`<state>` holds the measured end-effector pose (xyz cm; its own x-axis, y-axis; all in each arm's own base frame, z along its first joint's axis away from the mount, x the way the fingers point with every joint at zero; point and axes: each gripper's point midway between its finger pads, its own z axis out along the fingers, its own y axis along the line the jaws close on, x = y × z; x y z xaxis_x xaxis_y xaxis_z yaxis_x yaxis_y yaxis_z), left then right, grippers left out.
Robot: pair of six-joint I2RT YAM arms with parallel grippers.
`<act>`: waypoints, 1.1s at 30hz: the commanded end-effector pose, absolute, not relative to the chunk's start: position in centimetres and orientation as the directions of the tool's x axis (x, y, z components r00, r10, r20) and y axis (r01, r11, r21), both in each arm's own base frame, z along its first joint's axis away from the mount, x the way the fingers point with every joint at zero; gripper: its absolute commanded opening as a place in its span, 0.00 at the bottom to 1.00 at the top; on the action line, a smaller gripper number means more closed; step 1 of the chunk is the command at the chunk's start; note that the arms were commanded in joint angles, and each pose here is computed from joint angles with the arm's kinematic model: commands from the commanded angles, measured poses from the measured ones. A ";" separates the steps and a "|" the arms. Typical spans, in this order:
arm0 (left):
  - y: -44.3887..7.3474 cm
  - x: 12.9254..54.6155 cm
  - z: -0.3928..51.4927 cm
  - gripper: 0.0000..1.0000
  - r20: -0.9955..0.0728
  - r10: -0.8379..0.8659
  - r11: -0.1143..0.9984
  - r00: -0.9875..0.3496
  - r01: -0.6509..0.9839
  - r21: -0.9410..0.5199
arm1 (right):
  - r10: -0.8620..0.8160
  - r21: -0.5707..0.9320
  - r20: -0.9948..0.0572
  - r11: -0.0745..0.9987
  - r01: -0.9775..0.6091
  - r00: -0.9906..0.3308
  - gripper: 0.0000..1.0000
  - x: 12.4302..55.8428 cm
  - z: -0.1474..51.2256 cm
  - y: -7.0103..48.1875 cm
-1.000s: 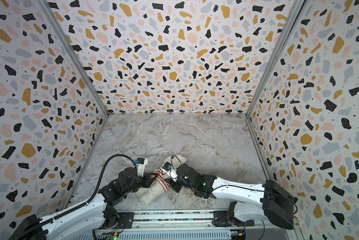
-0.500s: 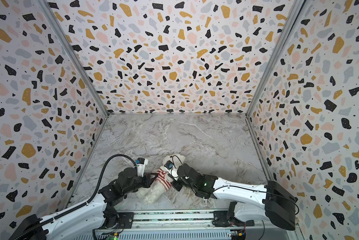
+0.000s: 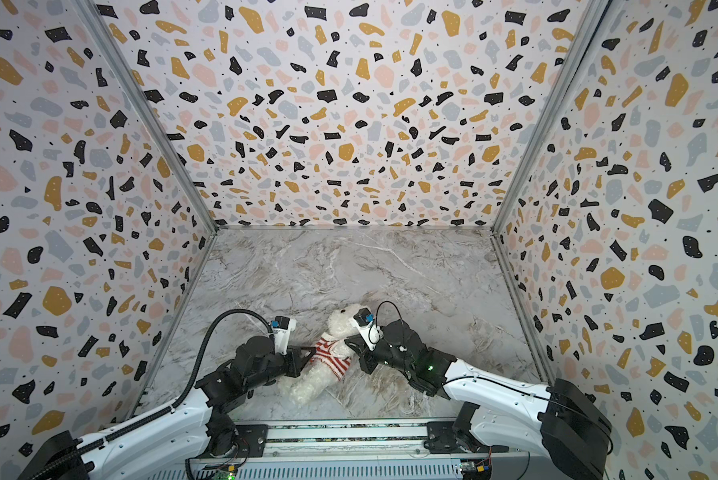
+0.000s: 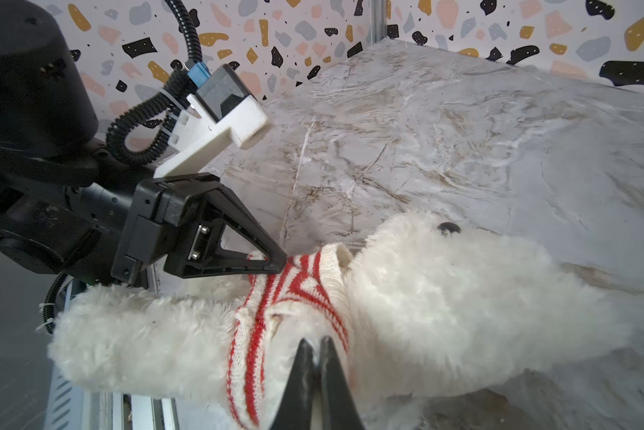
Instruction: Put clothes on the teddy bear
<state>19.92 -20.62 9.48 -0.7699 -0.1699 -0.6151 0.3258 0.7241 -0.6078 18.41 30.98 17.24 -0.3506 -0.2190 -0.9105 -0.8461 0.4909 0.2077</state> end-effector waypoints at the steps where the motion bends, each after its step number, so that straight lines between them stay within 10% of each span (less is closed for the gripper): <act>1: -20.7 20.1 10.7 0.00 -0.635 -0.136 0.733 -0.761 0.354 -0.581 | -0.146 0.199 -0.943 0.477 -0.856 -0.300 0.00 19.5 20.7 32.1; 8: -22.1 19.2 13.8 0.30 -0.676 -0.074 0.727 -0.733 0.424 -0.540 | -0.112 0.191 -0.954 0.492 -0.849 -0.279 0.00 20.4 21.4 32.6; 33: -24.6 19.2 16.5 0.52 -0.717 -0.030 0.730 -0.697 0.474 -0.491 | -0.070 0.246 -0.954 0.373 -0.894 -0.292 0.00 21.5 23.1 34.9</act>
